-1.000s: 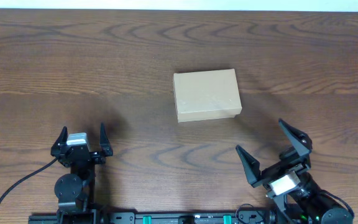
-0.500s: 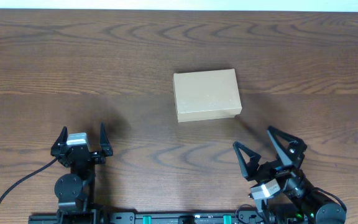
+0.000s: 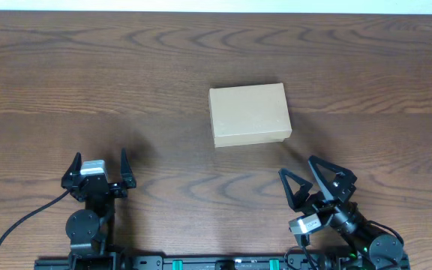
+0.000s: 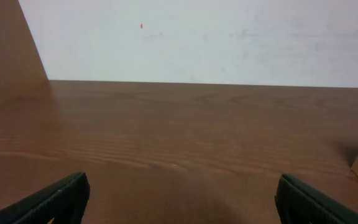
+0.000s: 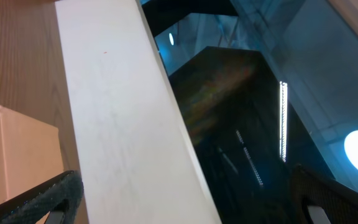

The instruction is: Pack container

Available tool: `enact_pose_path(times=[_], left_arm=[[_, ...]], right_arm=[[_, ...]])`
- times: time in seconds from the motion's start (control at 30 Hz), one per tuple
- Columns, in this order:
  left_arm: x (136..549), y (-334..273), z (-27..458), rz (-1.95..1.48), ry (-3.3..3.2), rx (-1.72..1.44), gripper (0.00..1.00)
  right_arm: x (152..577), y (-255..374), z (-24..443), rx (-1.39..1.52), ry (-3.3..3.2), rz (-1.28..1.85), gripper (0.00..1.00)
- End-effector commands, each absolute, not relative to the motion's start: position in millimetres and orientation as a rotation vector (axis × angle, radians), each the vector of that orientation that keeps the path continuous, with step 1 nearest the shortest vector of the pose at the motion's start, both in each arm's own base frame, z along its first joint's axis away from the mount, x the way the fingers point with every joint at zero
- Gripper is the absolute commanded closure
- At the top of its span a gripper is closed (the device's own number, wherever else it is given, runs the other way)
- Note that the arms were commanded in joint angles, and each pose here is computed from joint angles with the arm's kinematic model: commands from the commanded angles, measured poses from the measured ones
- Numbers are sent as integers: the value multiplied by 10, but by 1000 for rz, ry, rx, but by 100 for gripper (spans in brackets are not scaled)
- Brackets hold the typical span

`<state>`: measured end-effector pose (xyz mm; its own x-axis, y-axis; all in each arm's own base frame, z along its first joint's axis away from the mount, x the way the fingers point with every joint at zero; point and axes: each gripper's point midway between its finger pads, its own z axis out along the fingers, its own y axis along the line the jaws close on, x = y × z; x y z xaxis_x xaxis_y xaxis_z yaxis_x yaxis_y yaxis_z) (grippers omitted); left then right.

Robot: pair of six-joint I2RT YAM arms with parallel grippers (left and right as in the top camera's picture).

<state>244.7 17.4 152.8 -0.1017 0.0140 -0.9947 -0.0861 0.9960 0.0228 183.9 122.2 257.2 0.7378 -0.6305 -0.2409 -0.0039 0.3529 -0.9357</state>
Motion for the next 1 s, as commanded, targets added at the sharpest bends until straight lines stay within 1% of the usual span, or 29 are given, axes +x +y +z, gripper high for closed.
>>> enact_pose_path(times=[0.0,0.27,0.43,0.6,0.73,0.8,0.87,0.97], left_arm=[[2432,148,1353,81,1732,-31,5],[2432,148,1353,81,1732,-31,5],[2432,148,1353,81,1732,-31,5],[2432,148,1353,81,1732,-31,5],[2432,148,1353,81,1732,-31,5],[2432,148,1353,81,1732,-31,5],[2432,148,1353,81,1732,-31,5],[2432,148,1353,81,1732,-31,5]], right_arm=[[1865,1235,2443,-1167,659,-440,1],[1924,1239,2232,-1195,733,-392,1],[1955,1234,2113,-1155,861,-257,1],[2005,1172,2152,-974,1032,-50,1],[2144,958,2259,-601,1235,203,1],[2231,824,2218,-414,1328,297,1],[2302,719,2104,-311,1402,313,1],[2367,604,1934,-267,1478,247,1]])
